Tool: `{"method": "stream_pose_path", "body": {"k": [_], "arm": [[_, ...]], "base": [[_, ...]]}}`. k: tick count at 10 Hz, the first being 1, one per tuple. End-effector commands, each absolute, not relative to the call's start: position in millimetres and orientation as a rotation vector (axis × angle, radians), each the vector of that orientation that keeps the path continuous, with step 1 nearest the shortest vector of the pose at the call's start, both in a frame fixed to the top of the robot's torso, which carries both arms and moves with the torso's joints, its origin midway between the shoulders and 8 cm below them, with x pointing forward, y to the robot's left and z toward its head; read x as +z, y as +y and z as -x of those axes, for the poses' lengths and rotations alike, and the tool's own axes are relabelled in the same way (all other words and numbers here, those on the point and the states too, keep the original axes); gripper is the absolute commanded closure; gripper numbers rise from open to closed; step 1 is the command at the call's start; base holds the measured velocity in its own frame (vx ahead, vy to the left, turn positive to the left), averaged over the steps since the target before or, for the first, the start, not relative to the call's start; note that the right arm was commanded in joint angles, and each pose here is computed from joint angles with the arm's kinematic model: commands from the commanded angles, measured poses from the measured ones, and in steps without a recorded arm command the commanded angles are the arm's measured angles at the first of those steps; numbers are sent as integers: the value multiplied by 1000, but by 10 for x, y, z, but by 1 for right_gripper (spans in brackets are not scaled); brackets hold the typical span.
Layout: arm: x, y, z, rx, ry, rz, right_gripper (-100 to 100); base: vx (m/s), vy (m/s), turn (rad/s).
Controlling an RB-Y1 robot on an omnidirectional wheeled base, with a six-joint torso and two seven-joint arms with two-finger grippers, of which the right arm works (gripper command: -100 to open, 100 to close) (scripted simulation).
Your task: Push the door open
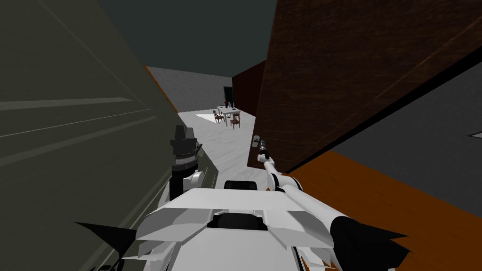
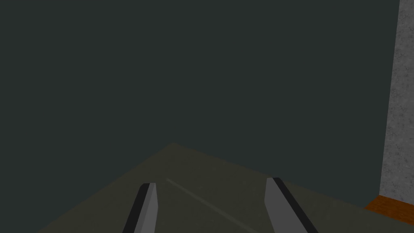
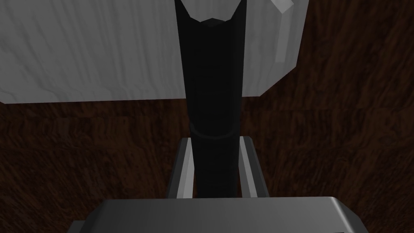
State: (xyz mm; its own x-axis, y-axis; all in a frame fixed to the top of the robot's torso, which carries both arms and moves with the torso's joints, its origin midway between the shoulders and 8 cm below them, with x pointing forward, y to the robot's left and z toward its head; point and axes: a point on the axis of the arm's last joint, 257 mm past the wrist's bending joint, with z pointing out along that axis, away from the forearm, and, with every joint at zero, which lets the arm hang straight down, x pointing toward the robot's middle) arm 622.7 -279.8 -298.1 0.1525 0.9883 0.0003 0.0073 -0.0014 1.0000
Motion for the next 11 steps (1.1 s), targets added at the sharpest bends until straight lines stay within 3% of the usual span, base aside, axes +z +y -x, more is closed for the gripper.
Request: {"method": "stream_pose_path", "body": {"k": [1,5,11], "arm": [[-2918,-2735,-6244,1091,1090,-1275,100],[-2892,-2866,-6244,1051,1066,-1276,100],[-2843,-3179,-6202,967,985,-1304,100]], "base": [[146,25,-120],[125,36,-72],[209,24,-35]]}}
